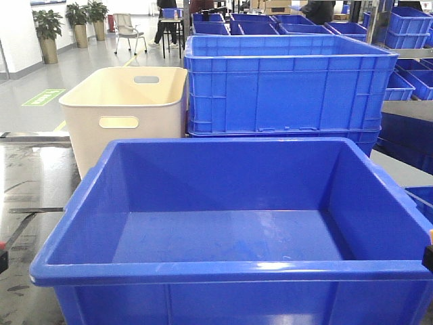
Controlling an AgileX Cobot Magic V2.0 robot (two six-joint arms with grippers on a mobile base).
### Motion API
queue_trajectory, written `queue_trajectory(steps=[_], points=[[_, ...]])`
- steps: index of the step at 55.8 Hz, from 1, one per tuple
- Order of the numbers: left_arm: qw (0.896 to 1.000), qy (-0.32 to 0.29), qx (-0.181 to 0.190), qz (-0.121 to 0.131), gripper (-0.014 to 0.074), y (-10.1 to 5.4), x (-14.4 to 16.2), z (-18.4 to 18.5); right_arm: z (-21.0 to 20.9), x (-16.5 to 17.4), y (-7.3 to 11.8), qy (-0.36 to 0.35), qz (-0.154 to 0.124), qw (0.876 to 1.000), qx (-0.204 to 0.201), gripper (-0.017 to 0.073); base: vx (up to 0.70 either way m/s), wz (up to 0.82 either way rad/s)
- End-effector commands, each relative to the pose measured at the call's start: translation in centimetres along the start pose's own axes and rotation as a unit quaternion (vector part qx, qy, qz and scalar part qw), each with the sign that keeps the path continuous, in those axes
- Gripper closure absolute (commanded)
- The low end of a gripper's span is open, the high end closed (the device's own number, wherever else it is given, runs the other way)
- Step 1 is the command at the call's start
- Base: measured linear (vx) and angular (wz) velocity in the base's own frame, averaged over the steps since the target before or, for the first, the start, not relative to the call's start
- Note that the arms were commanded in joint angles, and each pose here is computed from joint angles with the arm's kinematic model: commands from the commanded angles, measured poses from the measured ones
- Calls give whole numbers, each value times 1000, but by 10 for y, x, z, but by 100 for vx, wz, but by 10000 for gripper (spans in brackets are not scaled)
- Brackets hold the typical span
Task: Pick red and yellow blocks into blue bin
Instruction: 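Extend both grippers holding the blocks over the blue bin, then open both grippers to drop the red and yellow blocks into the bin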
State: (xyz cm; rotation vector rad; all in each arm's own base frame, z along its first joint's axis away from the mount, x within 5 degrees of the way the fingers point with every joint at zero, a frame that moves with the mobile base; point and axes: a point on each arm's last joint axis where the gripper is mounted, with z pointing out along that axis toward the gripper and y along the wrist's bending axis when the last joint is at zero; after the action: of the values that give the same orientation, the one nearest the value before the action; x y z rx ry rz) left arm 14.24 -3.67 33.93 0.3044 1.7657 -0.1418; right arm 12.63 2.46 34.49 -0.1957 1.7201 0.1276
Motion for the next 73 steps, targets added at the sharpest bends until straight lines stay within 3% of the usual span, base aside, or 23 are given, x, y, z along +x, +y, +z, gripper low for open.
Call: queue_trajectory(steps=[1, 8, 15, 20, 30, 43, 49, 55, 65, 73], points=[[998, -64, -12, -10, 592, 3, -18, -4, -3, -18, -1, -60, 9, 998, 4, 570, 0, 0], [994, -106, -20, -7, 592, 5, -35, -9, -3, -27, -2, -104, 15, 994, 9, 570, 0, 0], [989, -139, -25, 37, 592, 7, -75, -10, 7, -46, -3, -111, -7, 994, 13, 570, 0, 0], [989, -133, -9, 57, 592, 4, -101, 7, 30, -64, -1, -90, -12, 996, 1, 570, 0, 0], [989, -112, 61, 71, 592, -27, -132, 77, 99, -87, 25, -49, -46, 996, -56, 570, 0, 0], [988, -92, 94, 76, 571, -59, -130, 153, 163, -90, 47, -18, -53, 995, -81, 538, 0, 0], [987, -89, 105, 78, 499, -69, -130, 165, 173, -88, 48, -13, -54, 995, -81, 461, 0, 0], [986, -94, 111, 78, 386, -75, -131, 165, 172, -88, 48, -11, -54, 995, -81, 307, 0, 0], [986, -99, 110, 78, 123, -75, -132, 165, 172, -90, 48, -21, -57, 995, -80, -10, 0, 0], [986, -99, 111, 78, 12, -74, -134, 160, 167, -92, 47, -17, -56, 995, -81, -127, 0, 0]])
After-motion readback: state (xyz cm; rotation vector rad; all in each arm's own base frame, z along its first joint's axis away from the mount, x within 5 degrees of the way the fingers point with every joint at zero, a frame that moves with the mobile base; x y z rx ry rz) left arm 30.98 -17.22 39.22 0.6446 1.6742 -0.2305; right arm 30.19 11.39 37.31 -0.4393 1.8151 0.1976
